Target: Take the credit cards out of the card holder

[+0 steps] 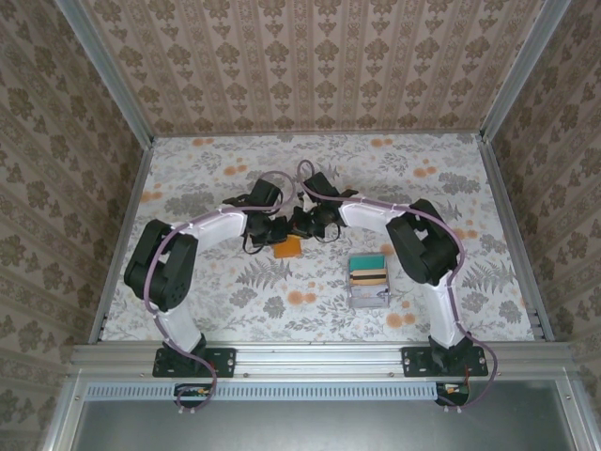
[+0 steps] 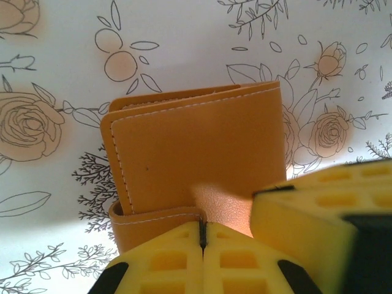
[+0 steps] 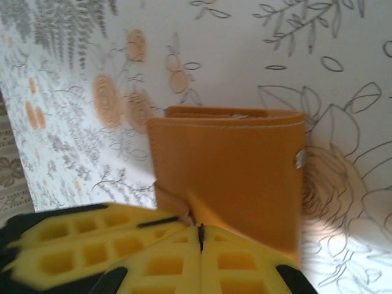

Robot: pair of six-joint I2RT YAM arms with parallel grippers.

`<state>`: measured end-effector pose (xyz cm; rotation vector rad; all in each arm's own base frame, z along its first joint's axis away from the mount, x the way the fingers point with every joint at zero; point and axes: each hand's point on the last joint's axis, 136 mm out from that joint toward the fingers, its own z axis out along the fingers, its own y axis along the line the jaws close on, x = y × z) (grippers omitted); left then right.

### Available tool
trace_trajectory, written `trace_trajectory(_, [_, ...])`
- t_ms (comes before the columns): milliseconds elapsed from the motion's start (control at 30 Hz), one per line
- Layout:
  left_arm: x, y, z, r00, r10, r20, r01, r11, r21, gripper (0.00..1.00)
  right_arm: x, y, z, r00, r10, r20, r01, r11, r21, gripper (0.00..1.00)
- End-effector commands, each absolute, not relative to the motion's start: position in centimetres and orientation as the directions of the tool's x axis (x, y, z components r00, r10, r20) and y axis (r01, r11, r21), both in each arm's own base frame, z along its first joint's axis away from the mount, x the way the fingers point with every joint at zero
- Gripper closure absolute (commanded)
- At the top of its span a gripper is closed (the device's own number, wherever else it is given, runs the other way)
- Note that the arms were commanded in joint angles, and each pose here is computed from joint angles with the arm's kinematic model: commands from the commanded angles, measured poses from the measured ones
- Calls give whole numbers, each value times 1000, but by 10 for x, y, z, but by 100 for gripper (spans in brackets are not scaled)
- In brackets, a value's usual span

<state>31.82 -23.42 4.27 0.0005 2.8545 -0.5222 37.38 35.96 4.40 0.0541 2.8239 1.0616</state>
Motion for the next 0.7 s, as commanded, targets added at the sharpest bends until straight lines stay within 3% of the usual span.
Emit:
trace_trajectory(0, [312, -239, 32, -981, -46, -189, 26, 932, -361, 100, 358, 361, 10, -997, 75, 5, 63, 805, 589, 100])
trace_trajectory(100, [316, -237, 42, -978, -76, -194, 8, 918, -397, 100, 347, 340, -14, -992, 109, 70, 129, 872, 473, 100])
trace_trajectory(300, [332, -235, 79, -961, -185, -206, -36, 821, -570, 100, 337, 314, -28, -987, 145, 76, 162, 922, 351, 100])
trace_trajectory(667, [346, -217, 112, -938, -258, -233, -45, 754, -655, 100, 338, 313, -27, -988, 137, 72, 154, 927, 341, 100])
